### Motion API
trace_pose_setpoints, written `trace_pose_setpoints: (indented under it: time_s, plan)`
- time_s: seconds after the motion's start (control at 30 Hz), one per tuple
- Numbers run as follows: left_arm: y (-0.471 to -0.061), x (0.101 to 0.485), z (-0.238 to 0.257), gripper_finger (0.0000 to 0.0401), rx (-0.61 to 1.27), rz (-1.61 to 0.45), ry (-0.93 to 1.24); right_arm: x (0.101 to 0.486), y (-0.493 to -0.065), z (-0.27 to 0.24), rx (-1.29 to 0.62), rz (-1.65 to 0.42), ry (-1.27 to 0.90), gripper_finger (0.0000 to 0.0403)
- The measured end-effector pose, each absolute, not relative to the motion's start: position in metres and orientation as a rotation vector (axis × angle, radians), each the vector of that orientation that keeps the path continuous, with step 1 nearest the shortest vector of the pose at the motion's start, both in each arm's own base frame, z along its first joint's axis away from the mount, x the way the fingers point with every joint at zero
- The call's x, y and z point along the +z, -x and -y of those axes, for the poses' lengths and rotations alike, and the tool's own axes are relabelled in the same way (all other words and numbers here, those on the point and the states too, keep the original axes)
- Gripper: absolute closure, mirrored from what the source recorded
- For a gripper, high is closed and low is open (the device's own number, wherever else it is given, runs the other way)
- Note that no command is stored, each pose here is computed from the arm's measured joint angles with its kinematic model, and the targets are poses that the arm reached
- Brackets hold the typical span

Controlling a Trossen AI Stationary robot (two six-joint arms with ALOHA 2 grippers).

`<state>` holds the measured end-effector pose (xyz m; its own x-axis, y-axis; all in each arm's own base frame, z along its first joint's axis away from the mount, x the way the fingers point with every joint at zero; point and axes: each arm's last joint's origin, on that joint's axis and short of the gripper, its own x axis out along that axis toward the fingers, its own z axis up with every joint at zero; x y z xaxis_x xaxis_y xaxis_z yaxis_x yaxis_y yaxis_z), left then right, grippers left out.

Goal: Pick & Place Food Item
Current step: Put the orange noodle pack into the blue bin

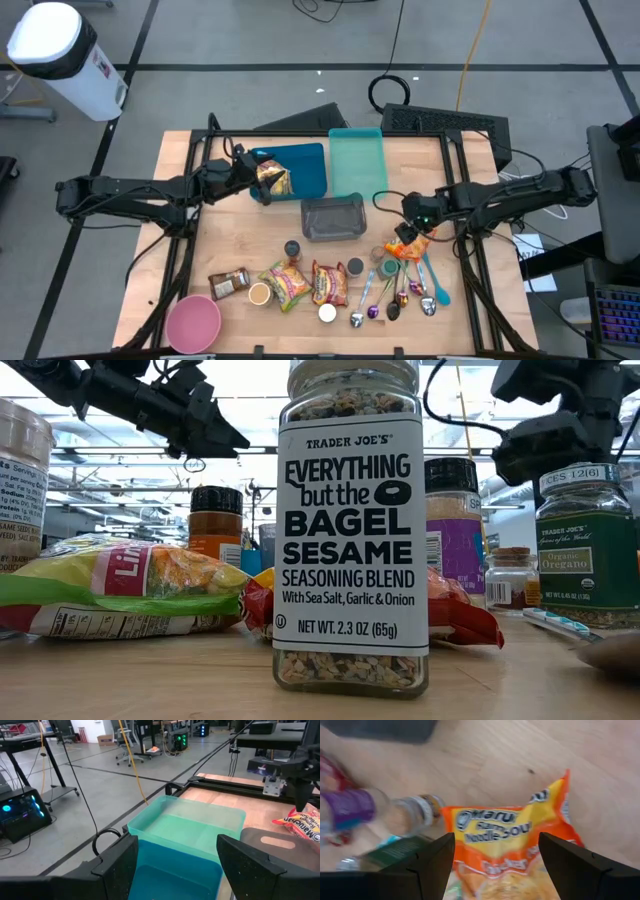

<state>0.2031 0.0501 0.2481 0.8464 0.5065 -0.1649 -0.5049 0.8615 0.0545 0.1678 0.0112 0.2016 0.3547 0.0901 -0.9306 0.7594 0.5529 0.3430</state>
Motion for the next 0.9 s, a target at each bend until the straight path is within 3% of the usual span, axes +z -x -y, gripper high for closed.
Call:
trace_pose_setpoints:
  time_s: [0.17, 0.5, 0.9]
  plan:
    - [-0.203, 0.248, -0.05, 0.0123, 0.533, -0.175, -0.009, 0.198, -0.167, -0.012, -0.529, -1.189, -0.843, 0.015]
    - [-0.203, 0.248, -0.05, 0.0123, 0.535, -0.173, -0.004, 0.193, -0.165, -0.012, -0.539, -1.227, -0.829, 0.0258]
    - [-0.203, 0.248, -0.05, 0.0123, 0.535, -0.175, -0.008, 0.181, -0.161, -0.012, -0.536, -1.258, -0.845, 0.0351]
